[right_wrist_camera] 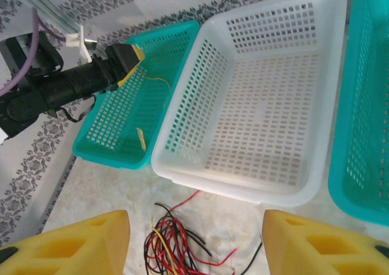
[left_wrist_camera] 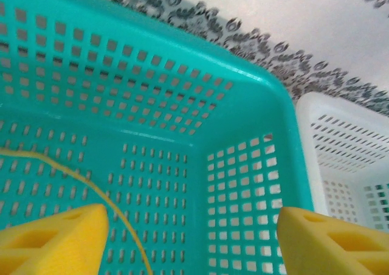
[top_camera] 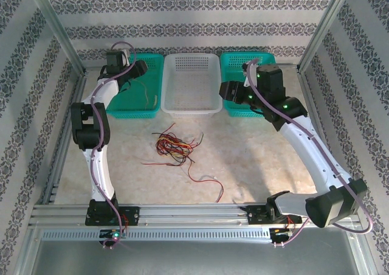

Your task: Untangle the cables

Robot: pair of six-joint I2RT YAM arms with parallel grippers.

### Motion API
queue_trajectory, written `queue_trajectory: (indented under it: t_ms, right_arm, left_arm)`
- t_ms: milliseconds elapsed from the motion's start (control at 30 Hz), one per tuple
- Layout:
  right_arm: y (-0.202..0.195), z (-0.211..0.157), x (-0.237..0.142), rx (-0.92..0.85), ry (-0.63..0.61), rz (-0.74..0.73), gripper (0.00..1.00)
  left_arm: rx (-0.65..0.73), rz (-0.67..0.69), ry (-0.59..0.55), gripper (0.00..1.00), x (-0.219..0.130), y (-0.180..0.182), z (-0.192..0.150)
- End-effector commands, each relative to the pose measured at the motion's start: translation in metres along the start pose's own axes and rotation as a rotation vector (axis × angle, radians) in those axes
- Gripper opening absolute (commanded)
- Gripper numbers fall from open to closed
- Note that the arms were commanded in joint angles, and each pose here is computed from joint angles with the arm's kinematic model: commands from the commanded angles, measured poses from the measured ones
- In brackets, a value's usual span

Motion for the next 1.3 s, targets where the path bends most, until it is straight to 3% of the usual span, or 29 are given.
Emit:
queue_trajectory:
  t_ms: [0,67,167,200,233,367,500,600,667,733,900,1133,1267]
  right_arm:
    - [0.000,-0.007,-0.002,-0.043,0.041,-0.043,0.63]
    - [-0.005,-0.018,0.001,-0.060,0.081,-0.081,0.65]
    - [-0.020,-0.037,0.006,-0.076,0.144,-0.200,0.78]
    - [-0.028,-0.043,0.007,-0.074,0.167,-0.267,0.95]
    - [-0.036,-0.050,0.008,-0.079,0.189,-0.347,0.98]
    - [-0.040,-0.069,0.012,-0.179,0.266,-0.537,0.98]
    - [-0.017,-0.088,0.017,-0.237,0.205,-0.442,0.98]
    - [0.007,-0.106,0.022,-0.116,0.255,-0.162,0.98]
    - [0.017,-0.122,0.027,-0.060,0.326,-0.073,0.98]
    - [0.026,-0.140,0.036,-0.018,0.398,-0.009,0.91]
    - [0.034,-0.163,0.050,0.108,0.482,-0.006,0.80]
    - [0.036,-0.229,0.049,0.063,0.631,-0.141,0.79]
    - [0.059,-0.261,0.057,-0.027,0.724,-0.118,0.72]
  left_arm:
    - [0.046,-0.007,-0.102,0.75,-0.041,-0.039,0.022]
    - [0.027,0.019,-0.115,0.74,-0.061,-0.050,0.021]
    - [0.035,0.011,-0.109,0.71,-0.092,-0.078,0.009]
    - [0.051,0.009,-0.103,0.71,-0.103,-0.091,0.001]
    - [0.067,0.004,-0.084,0.71,-0.114,-0.104,-0.009]
    - [0.068,-0.048,0.026,0.70,-0.149,-0.141,-0.049]
    - [0.096,-0.035,0.086,0.68,-0.187,-0.150,-0.084]
    - [0.031,-0.073,0.101,0.68,-0.208,-0.142,-0.104]
    - [0.009,-0.090,0.137,0.66,-0.214,-0.133,-0.120]
    - [-0.009,-0.079,0.200,0.63,-0.213,-0.118,-0.142]
    - [-0.103,-0.092,0.390,0.50,-0.215,-0.088,-0.203]
    - [-0.188,-0.088,0.465,0.46,-0.229,-0.044,-0.259]
    - [-0.128,-0.036,0.455,0.46,-0.250,-0.036,-0.259]
Point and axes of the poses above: each hand's point on the last joint's axis, 136 mm out from that joint toward the fingers, its own x axis out along the fingers, its own y axis along the line the jaws close on, z = x × y, the point moved 3 cm from there along -x, back along the fingers, and after that the axes turned 12 degrees about -x, right-handed, at the moved point
